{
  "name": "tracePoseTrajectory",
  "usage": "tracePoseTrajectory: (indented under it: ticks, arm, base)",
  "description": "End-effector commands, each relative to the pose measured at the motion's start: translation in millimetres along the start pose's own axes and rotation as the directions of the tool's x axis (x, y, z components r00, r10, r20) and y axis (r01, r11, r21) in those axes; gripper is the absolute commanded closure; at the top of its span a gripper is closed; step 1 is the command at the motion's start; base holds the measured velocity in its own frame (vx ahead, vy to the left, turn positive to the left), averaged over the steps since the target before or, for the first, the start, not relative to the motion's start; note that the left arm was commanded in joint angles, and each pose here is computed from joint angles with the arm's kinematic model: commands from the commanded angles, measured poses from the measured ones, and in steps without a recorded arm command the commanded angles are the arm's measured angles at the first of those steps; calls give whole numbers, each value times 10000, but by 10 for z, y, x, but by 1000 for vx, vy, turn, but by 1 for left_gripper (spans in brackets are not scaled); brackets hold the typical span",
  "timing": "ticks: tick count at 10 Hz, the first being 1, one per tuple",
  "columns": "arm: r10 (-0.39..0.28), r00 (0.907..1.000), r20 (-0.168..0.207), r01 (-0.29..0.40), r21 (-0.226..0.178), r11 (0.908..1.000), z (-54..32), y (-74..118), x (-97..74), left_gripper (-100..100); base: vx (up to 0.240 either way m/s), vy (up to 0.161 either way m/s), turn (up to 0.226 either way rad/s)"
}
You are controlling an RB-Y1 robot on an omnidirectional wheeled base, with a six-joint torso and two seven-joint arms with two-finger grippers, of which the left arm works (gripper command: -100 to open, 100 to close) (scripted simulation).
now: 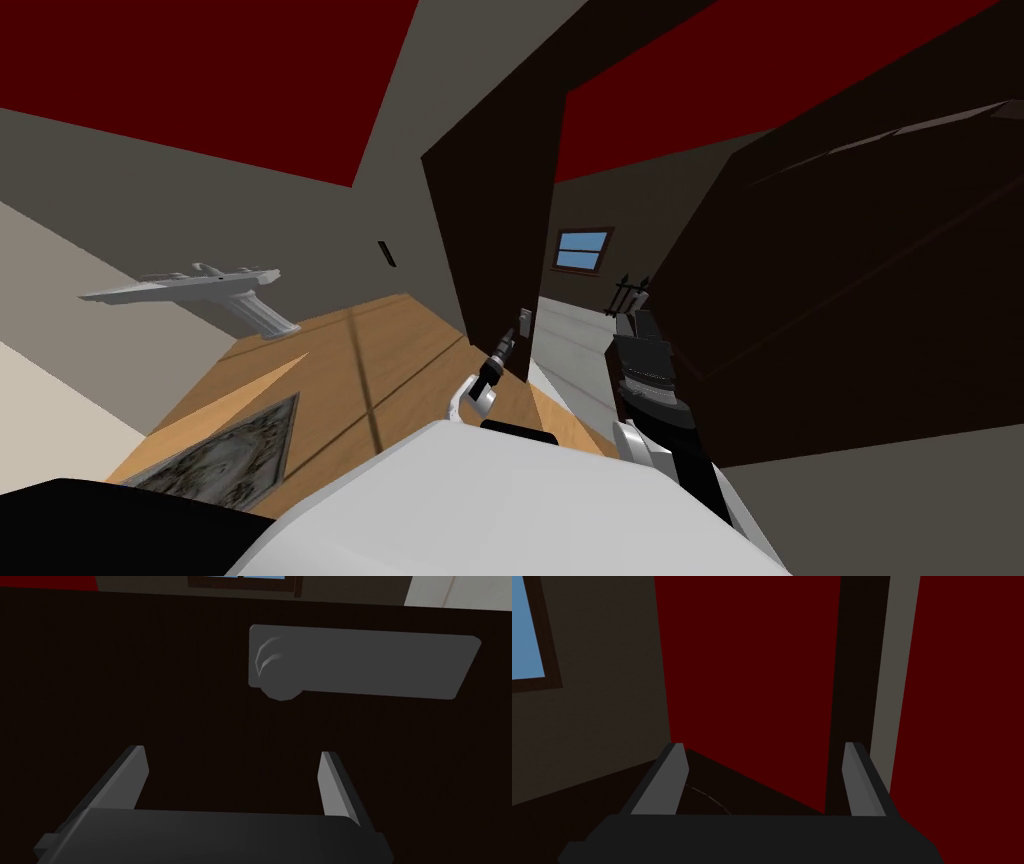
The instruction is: Push the door open
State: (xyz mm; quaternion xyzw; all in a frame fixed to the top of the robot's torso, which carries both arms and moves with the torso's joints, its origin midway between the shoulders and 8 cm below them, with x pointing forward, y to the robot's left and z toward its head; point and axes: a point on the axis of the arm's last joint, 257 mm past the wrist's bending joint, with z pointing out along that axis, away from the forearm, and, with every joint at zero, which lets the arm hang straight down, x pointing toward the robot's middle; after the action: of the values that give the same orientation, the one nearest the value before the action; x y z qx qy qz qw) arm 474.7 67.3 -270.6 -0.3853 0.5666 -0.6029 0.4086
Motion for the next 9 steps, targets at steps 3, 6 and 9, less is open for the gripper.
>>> tracePoseTrajectory:
  ticks: [3,6,9]
  arm:
    - [-3,9999,-147,-3,-391,9992,15,171,77,-100]
    - [20,10000,-61,-22,-432,9991,46,217,34,-100]
    - [3,10000,46,-1,-439,9990,85,252,-5,-100]
  base:
    - [101,99,-71]
    - [180,-51,-32]
    - [201,-107,-33]
